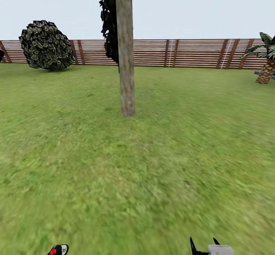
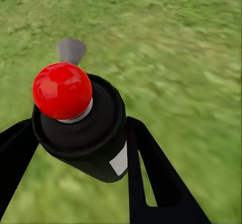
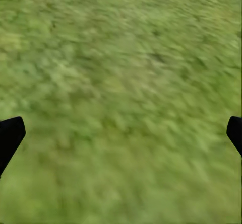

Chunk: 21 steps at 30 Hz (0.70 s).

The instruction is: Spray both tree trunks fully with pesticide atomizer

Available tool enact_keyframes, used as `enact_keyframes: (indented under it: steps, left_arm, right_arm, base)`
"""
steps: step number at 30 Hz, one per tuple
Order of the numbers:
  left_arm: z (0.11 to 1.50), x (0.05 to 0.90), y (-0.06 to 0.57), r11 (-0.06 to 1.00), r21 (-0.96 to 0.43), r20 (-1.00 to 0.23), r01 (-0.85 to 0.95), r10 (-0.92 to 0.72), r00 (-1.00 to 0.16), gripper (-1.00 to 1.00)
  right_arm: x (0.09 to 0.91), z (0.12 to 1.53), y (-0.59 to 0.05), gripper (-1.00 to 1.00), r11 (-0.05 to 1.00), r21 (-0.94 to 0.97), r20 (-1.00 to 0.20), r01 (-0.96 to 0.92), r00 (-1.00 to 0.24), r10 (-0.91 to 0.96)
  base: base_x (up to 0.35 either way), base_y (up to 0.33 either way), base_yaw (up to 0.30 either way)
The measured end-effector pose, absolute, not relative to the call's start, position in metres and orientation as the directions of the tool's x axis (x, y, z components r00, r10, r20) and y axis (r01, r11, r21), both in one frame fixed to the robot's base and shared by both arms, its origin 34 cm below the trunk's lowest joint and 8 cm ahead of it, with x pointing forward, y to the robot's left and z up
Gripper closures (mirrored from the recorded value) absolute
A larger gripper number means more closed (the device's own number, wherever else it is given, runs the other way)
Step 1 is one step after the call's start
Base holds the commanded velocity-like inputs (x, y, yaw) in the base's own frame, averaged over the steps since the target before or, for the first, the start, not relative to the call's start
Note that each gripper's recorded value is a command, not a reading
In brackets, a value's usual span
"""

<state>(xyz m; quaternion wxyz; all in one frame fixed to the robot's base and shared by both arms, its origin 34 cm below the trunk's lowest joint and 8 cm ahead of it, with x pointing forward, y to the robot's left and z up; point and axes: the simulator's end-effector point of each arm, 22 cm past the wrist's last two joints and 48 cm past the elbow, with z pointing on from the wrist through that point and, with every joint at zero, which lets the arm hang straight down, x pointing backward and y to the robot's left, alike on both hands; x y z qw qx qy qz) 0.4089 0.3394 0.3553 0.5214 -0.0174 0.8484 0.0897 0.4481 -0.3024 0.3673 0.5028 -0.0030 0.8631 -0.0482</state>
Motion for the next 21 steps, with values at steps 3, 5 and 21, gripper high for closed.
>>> enact_keyframes:
  steps: [3, 5, 21]
  left_arm:
    - [0.3552, 0.4088, 0.3394, 0.983, 0.134, -0.888, -0.123, 0.064, -0.456, 1.00]
    - [0.3553, 0.4089, 0.3394, 0.983, 0.134, -0.888, -0.123, 0.064, -0.456, 1.00]
    - [0.3553, 0.4089, 0.3394, 0.983, 0.134, -0.888, -0.123, 0.064, -0.456, 1.00]
  right_arm:
    - [0.4479, 0.3670, -0.3022, -1.00, 0.995, -0.086, -0.867, 0.043, -0.495, -0.054]
    - [0.4478, 0.3669, -0.3020, -1.00, 0.995, -0.086, -0.867, 0.042, -0.495, -0.054]
    - [0.4478, 0.3669, -0.3022, -1.00, 0.995, -0.086, -0.867, 0.043, -0.495, -0.054]
  base:
    - [0.336, 0.000, 0.000]
    - [0.336, 0.000, 0.000]
    - [0.336, 0.000, 0.000]
